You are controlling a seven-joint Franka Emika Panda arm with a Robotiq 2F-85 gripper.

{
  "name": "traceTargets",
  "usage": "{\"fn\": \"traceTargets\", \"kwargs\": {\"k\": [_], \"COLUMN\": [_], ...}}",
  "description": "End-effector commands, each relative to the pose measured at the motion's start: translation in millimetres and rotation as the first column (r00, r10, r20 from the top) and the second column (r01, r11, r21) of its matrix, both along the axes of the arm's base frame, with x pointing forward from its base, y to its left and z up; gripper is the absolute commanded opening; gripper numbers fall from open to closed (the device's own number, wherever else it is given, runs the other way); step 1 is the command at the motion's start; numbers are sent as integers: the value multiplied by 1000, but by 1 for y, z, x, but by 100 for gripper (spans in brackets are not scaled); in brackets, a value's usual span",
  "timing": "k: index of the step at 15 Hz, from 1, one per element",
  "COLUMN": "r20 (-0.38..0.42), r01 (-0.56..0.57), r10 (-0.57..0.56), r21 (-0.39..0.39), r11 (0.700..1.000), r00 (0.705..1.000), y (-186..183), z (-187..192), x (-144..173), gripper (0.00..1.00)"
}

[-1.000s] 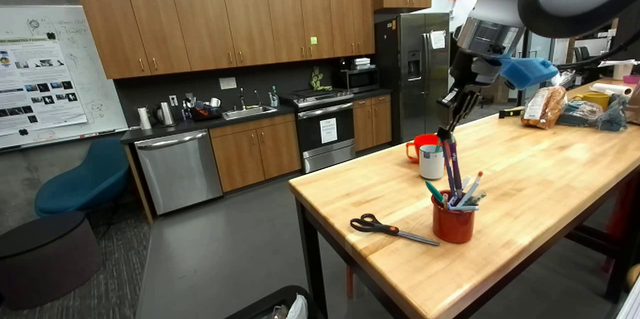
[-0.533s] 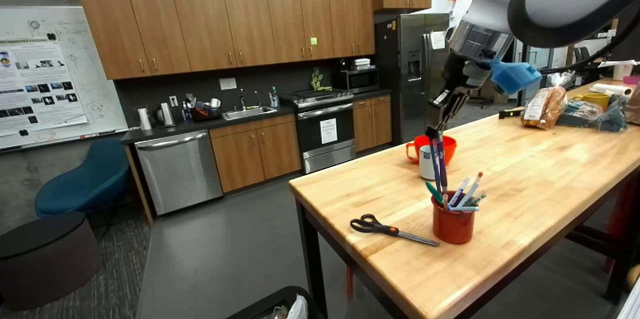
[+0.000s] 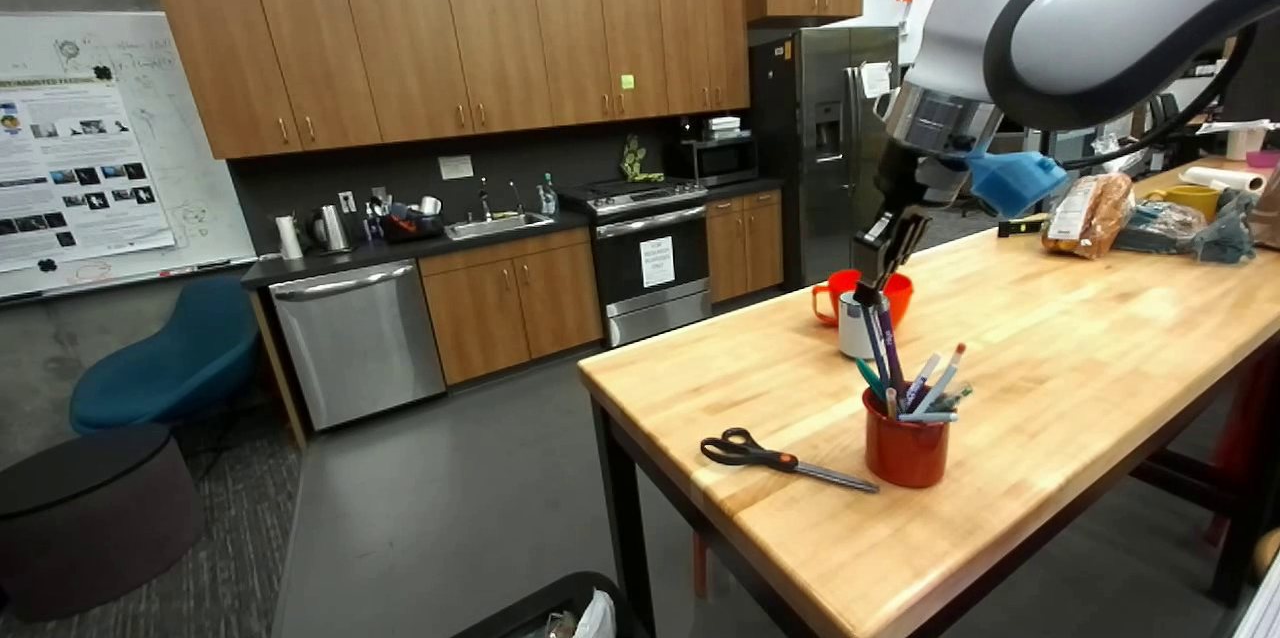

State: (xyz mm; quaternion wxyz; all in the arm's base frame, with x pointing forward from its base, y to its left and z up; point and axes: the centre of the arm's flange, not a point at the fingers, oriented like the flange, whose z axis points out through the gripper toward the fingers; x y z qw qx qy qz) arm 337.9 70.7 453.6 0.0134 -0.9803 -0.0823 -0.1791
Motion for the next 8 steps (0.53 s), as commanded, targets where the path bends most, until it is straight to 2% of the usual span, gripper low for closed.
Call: {"fn": "traceTargets", "kwargs": {"k": [1, 8], "r20": [-23, -25], "r01": [-25, -76], "r10": [24, 74], "r21": [-35, -103], "r11": [999, 992], "r00": [999, 997], "y": [-11, -22], "z": [-32, -69], "x": [-5, 18], "gripper": [2, 2]}}
